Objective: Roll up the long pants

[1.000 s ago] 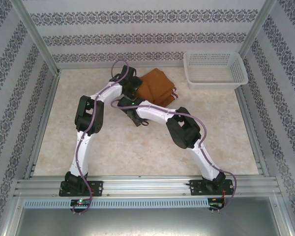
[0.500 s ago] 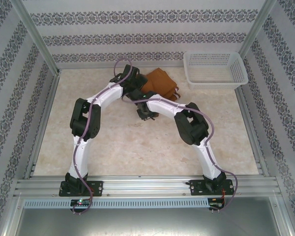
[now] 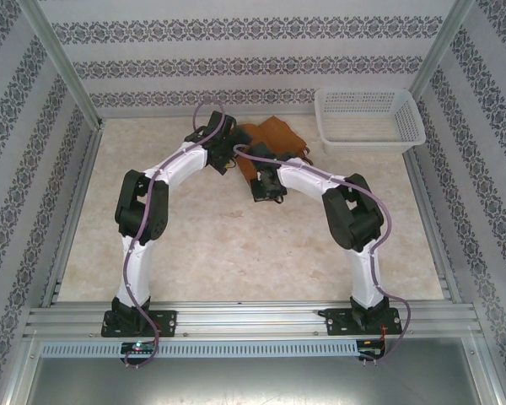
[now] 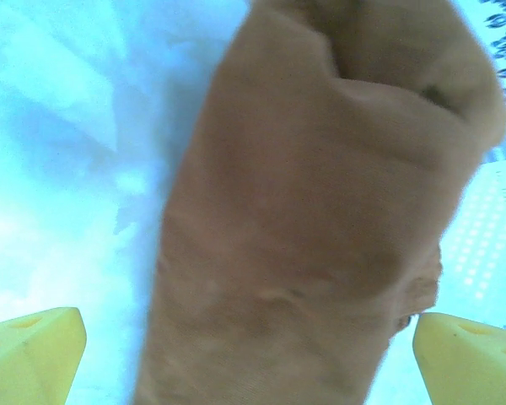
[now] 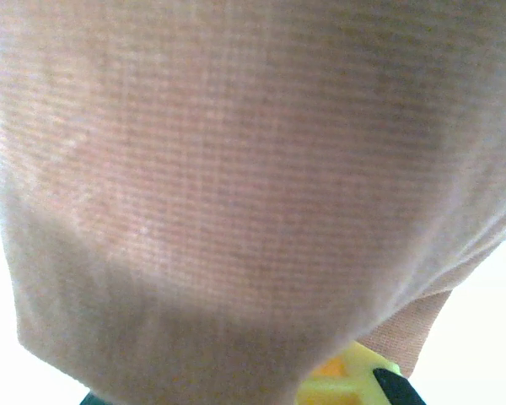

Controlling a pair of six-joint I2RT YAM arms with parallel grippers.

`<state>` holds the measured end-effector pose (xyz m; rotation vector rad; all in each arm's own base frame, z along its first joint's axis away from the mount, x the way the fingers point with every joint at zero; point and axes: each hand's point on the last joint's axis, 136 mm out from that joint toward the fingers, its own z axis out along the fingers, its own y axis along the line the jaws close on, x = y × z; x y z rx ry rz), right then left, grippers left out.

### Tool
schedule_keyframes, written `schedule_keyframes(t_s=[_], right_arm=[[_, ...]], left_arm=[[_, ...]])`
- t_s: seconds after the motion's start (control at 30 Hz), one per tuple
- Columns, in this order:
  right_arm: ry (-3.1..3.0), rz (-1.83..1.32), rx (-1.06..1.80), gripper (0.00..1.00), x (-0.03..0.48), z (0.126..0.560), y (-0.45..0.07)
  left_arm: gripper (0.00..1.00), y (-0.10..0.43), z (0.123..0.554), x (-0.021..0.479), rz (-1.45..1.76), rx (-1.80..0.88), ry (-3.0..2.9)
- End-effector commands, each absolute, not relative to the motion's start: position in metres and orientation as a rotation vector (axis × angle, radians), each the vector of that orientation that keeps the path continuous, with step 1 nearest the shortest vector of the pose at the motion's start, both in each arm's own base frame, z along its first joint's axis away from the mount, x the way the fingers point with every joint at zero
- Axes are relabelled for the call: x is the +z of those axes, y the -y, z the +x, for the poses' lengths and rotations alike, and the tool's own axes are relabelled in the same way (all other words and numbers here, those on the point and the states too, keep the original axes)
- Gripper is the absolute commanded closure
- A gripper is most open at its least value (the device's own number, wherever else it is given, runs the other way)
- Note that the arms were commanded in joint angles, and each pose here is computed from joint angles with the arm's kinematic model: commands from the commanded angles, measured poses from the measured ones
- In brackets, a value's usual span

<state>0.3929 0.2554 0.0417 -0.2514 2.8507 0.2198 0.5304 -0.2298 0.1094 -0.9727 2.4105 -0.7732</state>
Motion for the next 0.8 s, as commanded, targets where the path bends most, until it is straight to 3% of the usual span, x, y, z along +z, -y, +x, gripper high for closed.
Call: schedule_keyframes(t_s=[0.0,0.47,0.77], right_arm=[[-2.895,-0.182,0.473,1.00,0.073,0.370,-0.267],[-2.896,0.004,1.107,1.00,0.117,0.347,-0.274],[-2.807,0.274,1.295,1.00,0.129,0.360,-0.240]], left_arm=[[0.00,0.226,0.529,0.113,-0.932,-0.754,-2.415],[0.00,0.276,0.561,0.119,-0.806,-0.941,-2.337],[0.00,0.299,0.571,0.136,-0.756,-1.017,-2.288]])
